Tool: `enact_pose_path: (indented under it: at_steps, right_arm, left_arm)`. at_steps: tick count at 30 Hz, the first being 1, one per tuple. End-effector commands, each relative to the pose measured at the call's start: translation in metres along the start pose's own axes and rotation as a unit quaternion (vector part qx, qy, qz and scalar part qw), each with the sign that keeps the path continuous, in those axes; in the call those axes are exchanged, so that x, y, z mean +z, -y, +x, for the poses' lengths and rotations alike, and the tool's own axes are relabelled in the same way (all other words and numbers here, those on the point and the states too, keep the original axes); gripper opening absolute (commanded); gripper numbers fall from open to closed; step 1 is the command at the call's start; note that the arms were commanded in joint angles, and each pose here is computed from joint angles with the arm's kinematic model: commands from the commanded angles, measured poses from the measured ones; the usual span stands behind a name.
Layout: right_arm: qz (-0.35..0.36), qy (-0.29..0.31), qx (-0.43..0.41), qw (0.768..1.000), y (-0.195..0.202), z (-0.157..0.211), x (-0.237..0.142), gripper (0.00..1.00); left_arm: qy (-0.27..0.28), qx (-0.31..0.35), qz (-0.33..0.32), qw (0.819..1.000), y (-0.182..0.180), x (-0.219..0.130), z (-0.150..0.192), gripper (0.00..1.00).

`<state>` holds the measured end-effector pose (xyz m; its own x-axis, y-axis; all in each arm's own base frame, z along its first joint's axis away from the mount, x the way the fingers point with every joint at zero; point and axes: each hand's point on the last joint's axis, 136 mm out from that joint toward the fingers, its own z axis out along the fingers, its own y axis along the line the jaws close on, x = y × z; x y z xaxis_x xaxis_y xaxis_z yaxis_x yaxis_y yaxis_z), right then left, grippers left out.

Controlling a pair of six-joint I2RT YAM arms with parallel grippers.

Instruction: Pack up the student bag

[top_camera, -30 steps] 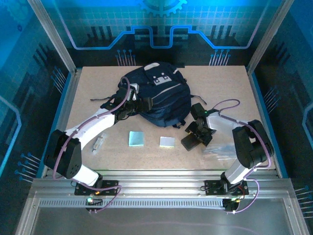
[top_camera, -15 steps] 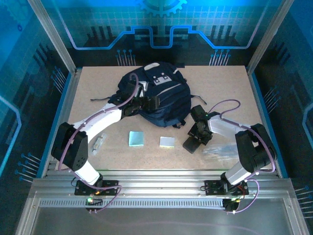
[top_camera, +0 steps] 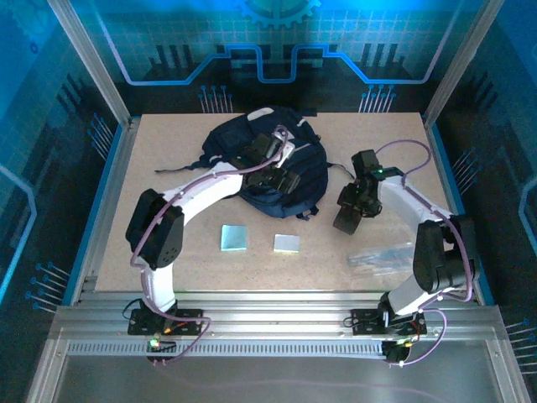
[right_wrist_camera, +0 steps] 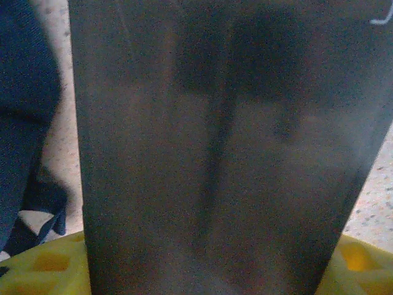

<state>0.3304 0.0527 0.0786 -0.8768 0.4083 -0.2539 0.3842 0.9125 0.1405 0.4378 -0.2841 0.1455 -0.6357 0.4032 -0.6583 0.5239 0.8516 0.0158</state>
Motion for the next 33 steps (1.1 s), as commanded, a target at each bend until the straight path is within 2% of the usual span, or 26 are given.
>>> enact_pose_path:
  at_steps: [1, 5, 7, 10, 13, 14, 15, 16, 23, 26, 28, 33]
  right_arm:
    - [-0.015, -0.014, -0.014, 1.0, 0.006, 0.005, -0.001, 0.43]
    - [-0.029, -0.014, -0.011, 0.999, 0.008, 0.006, 0.0, 0.43]
    - [-0.035, -0.013, -0.014, 0.999, 0.005, 0.006, -0.001, 0.43]
    - [-0.045, -0.01, -0.021, 0.999, 0.0, 0.002, -0.006, 0.42]
    - [-0.063, -0.001, -0.025, 0.998, -0.008, -0.004, -0.015, 0.41]
    - [-0.071, 0.001, -0.027, 0.997, -0.012, -0.005, -0.018, 0.4]
    - [-0.079, 0.003, -0.028, 0.996, -0.016, -0.007, -0.02, 0.4]
    - [-0.087, 0.004, -0.031, 0.996, -0.021, -0.007, -0.023, 0.4]
    - [-0.138, 0.02, -0.064, 0.988, -0.064, -0.015, -0.049, 0.39]
    - [-0.16, 0.027, -0.07, 0.984, -0.08, -0.018, -0.057, 0.39]
    - [-0.165, 0.03, -0.075, 0.983, -0.088, -0.021, -0.06, 0.39]
    - [-0.169, 0.03, -0.082, 0.982, -0.098, -0.023, -0.061, 0.39]
  left_arm:
    - [-0.029, 0.057, -0.024, 0.998, -0.006, 0.013, 0.004, 0.96]
    - [-0.047, 0.061, -0.029, 0.997, -0.008, 0.031, 0.007, 0.96]
    - [-0.05, 0.053, -0.015, 0.997, -0.003, 0.037, 0.009, 0.91]
    - [-0.049, 0.038, -0.022, 0.998, -0.009, 0.039, 0.005, 0.61]
    - [-0.036, 0.016, -0.009, 0.999, -0.012, 0.029, -0.005, 0.39]
    - [-0.028, 0.009, -0.009, 1.0, -0.015, 0.024, -0.01, 0.29]
    - [-0.021, 0.001, -0.009, 1.0, -0.018, 0.019, -0.014, 0.12]
    - [-0.015, -0.007, -0.01, 1.0, -0.021, 0.015, -0.018, 0.0]
    - [0.03, -0.098, 0.054, 0.993, -0.033, -0.023, -0.048, 0.0]
    - [0.039, -0.117, 0.071, 0.99, -0.038, -0.028, -0.054, 0.0]
    - [0.036, -0.124, 0.082, 0.988, -0.04, -0.024, -0.054, 0.04]
    - [0.016, -0.148, 0.112, 0.983, -0.038, -0.009, -0.046, 0.24]
